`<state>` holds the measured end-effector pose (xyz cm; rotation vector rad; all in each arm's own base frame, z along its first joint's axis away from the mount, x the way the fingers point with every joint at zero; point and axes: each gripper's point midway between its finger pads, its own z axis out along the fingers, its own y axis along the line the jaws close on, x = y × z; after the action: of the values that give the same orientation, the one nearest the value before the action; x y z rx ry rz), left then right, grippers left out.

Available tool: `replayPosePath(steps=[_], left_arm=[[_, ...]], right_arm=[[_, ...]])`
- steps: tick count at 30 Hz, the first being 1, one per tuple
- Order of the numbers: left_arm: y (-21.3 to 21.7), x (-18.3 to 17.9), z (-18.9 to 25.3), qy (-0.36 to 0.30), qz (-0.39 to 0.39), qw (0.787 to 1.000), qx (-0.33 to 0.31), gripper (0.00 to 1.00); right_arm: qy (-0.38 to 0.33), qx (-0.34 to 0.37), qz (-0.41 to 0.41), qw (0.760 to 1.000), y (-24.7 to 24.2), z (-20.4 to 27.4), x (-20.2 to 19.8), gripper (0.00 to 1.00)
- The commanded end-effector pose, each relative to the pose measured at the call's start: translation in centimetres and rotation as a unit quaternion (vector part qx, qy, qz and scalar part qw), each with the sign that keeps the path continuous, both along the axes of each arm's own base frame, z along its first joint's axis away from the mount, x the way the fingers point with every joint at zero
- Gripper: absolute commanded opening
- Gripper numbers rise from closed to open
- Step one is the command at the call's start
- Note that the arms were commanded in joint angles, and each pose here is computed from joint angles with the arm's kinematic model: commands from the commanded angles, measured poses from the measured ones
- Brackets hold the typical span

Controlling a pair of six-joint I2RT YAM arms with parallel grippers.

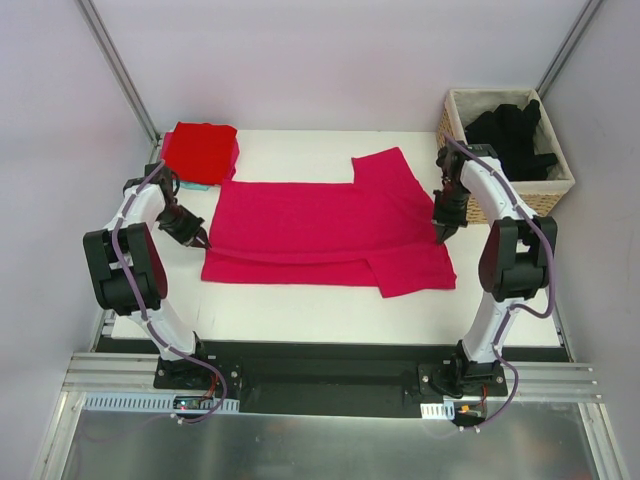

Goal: Fold and stack the t-shirts

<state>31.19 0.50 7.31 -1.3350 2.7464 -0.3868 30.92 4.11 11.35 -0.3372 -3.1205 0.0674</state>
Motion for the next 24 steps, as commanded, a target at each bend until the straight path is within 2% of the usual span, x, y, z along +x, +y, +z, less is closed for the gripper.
replayPosePath(steps=[1, 10, 24], left_arm=[[0.2, 0.3, 1.6, -0.019, -0.003, 1.000, 0.014, 0.00], [0.7, -0.3, 2.0, -0.018, 0.008, 0.999, 0.031, 0.00], [-0.2, 1.8, 1.9, -0.021, 0.002, 1.000, 0.014, 0.00]], right_arm=[[0.008, -0.012, 0.002, 1.000, -0.8, 0.0, 0.0, 0.01], [-0.009, -0.010, -0.016, 1.000, -2.6, 0.4, 1.4, 0.01], [0.002, 0.009, -0.012, 1.000, -2.6, -2.3, 4.7, 0.01]])
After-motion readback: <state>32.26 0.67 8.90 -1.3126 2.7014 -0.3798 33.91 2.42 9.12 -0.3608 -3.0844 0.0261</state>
